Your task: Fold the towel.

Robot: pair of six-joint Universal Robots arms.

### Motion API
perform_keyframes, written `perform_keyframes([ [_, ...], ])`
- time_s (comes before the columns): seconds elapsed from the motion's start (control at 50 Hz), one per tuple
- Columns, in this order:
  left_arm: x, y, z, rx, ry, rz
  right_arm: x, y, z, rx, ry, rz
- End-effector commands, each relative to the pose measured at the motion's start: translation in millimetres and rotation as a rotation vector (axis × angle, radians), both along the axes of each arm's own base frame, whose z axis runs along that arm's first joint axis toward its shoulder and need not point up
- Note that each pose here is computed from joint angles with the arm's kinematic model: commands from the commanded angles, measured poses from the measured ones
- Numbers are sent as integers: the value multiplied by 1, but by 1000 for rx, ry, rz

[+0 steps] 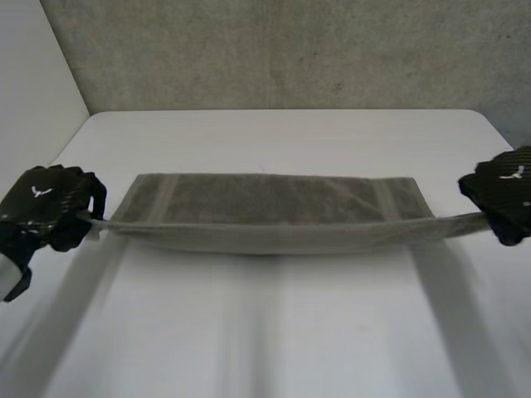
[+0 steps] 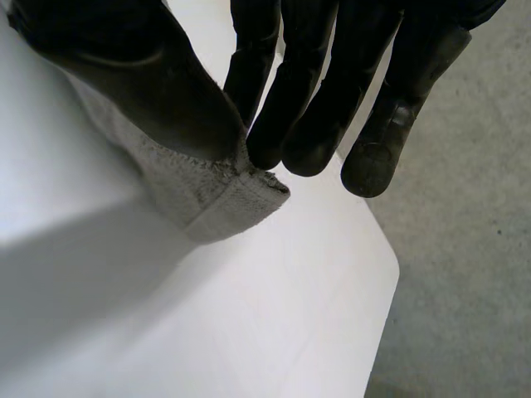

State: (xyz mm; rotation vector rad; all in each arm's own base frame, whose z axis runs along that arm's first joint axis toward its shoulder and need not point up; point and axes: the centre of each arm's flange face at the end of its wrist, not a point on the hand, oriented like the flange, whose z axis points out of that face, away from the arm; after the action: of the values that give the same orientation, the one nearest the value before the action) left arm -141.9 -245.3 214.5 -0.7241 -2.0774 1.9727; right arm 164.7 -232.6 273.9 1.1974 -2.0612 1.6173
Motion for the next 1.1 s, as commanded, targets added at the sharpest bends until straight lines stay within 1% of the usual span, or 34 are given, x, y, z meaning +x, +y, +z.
perform_keyframes([
  [0.02,0,13,-2,103,38,-45,-17,-8,7,22,53,12],
  [0.06,0,11,-3,101,37,-47,-16,-13,5,30,46,24],
  [0.1,1,-1,-14,100,35,-58,-16,-33,-15,108,28,22],
  [0.12,1,-1,-14,100,35,-58,-16,-33,-15,108,27,22],
  [0.14,-1,-10,-21,89,32,-68,-16,-46,-24,133,16,15],
  [0.16,-1,-10,-21,89,32,-68,-14,-56,-30,143,6,9],
  [0.18,-7,-20,-24,63,27,-90,-14,-56,-31,143,6,9],
  [0.2,-16,-29,-28,41,17,-111,-9,-64,-35,142,-2,8],
  [0.22,-16,-29,-28,41,17,-111,-9,-64,-35,142,-2,8],
  [0.26,-31,-49,-42,21,-5,-99,6,-81,-47,131,-8,9],
  [0.28,-31,-49,-42,21,-5,-99,6,-81,-47,131,-8,9],
  [0.3,-35,-62,-46,7,-15,-70,11,-92,-53,118,-6,-6],
  [0.32,-35,-62,-46,7,-15,-70,15,-101,-59,102,-5,-18],
  [0.34,-38,-77,-52,3,-23,-36,15,-101,-59,101,-5,-18],
  [0.36,-39,-77,-52,3,-23,-35,18,-109,-62,78,-9,-30],
  [0.38,-40,-93,-58,-1,-25,1,21,-119,-64,43,-22,-45],
  [0.4,-42,-105,-61,-13,-28,20,21,-119,-64,43,-22,-45],
  [0.42,-42,-105,-61,-13,-28,20,24,-129,-67,9,-40,-55],
  [0.44,-48,-114,-64,-23,-33,24,30,-138,-68,-31,-62,-56],
  [0.46,-55,-123,-66,-36,-31,22,30,-138,-68,-32,-63,-56],
  [0.52,-62,-131,-66,-55,-30,16,41,-154,-68,-111,-98,-60],
  [0.56,-70,-144,-70,-76,-31,20,43,-160,-69,-132,-101,-64],
  [0.6,-73,-150,-73,-83,-33,25,51,-171,-73,-173,-102,-75],
  [0.66,-76,-154,-75,-89,-32,28,59,-179,-78,-200,-103,-81],
  [0.7,-86,-161,-78,-101,-29,12,63,-181,-80,-206,-99,-84],
  [0.76,-90,-158,-81,-94,-30,4,68,-182,-90,-194,-89,-99],
  [0.88,-91,-154,-83,-78,-32,-1,69,-176,-90,-184,-92,-115],
  [0.94,-90,-147,-83,-64,-36,-2,68,-167,-81,-180,-103,-118],
  [0.98,-89,-143,-79,-61,-35,-1,64,-154,-71,-177,-118,-117],
  [1.04,-87,-133,-69,-66,-31,0,62,-145,-65,-178,-122,-115],
  [1.06,-87,-133,-69,-66,-31,0,60,-136,-59,-179,-121,-113],
  [1.1,-84,-118,-53,-74,-23,1,55,-118,-51,-172,-120,-112],
])
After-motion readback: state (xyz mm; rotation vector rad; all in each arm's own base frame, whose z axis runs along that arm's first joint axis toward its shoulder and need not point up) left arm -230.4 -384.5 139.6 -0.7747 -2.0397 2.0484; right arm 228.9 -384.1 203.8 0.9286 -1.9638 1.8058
